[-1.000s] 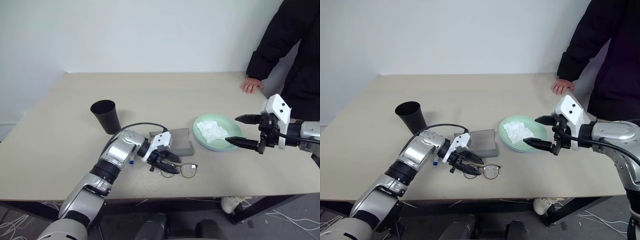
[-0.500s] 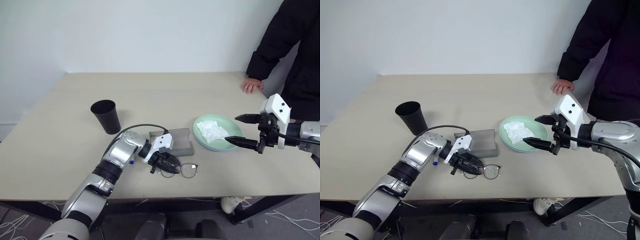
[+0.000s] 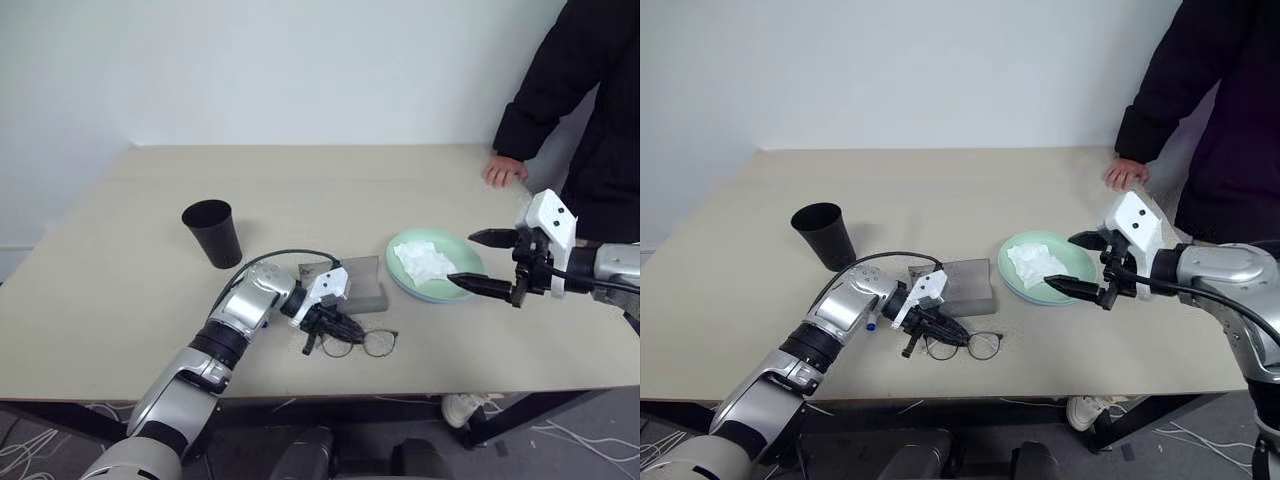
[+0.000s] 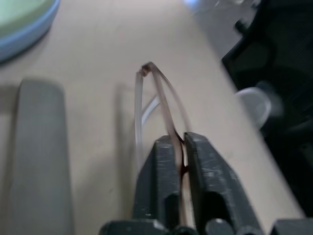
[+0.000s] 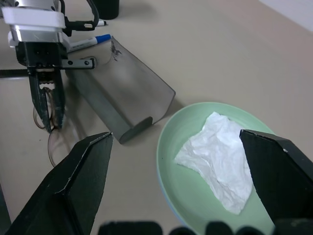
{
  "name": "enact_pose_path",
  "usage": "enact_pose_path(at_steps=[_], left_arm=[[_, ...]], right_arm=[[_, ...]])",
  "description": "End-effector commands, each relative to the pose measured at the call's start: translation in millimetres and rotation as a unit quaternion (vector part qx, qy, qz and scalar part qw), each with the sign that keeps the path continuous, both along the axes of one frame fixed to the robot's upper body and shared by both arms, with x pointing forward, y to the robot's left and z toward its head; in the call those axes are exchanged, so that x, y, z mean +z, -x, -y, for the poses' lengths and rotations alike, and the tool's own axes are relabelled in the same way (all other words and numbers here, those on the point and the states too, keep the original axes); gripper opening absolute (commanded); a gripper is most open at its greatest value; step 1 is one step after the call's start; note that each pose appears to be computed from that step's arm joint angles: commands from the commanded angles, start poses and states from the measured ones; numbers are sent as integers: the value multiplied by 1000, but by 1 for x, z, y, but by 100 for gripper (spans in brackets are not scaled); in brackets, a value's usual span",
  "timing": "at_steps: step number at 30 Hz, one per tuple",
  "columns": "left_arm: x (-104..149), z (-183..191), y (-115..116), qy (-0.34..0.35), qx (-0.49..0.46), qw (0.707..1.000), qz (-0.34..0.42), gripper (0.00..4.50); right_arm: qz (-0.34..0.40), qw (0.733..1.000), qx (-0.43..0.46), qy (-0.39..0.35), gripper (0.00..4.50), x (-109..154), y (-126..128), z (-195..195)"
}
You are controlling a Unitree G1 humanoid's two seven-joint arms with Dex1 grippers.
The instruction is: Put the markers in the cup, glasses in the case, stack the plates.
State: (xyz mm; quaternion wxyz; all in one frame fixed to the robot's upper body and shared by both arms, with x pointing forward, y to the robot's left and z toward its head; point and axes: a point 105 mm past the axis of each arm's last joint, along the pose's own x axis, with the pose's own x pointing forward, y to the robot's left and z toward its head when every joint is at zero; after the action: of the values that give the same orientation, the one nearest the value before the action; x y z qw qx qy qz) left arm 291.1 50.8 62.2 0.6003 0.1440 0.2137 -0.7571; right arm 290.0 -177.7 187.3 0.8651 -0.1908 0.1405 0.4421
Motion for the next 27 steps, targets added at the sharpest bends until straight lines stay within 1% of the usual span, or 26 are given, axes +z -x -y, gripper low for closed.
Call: enact_pose_path(at_steps=[1, 6, 11, 14, 16, 21, 24, 27], left_arm=[[8, 1, -7, 7, 12, 1000, 13, 1], [26, 2, -11, 45, 24, 999, -8, 1], [68, -5, -20, 113, 42, 991, -60, 1], [84, -12, -28, 127, 53, 988, -71, 1], [86, -18, -37, 120, 70, 989, -60, 1], [76, -28, -63, 92, 115, 989, -23, 1], [63, -32, -76, 68, 144, 987, 5, 1], [52, -32, -82, 57, 157, 986, 20, 1]], right_arm=[[36, 999, 2, 3, 450, 14, -3, -1], [32, 999, 8, 2, 450, 14, -2, -2], [31, 999, 9, 3, 450, 14, -3, -2], [31, 999, 11, 3, 450, 14, -4, -2], [32, 999, 12, 3, 450, 14, -6, -3], [35, 999, 17, 3, 450, 16, -7, -5], [36, 999, 19, 2, 450, 17, -8, -5], [37, 999, 19, 1, 450, 18, -7, -6]])
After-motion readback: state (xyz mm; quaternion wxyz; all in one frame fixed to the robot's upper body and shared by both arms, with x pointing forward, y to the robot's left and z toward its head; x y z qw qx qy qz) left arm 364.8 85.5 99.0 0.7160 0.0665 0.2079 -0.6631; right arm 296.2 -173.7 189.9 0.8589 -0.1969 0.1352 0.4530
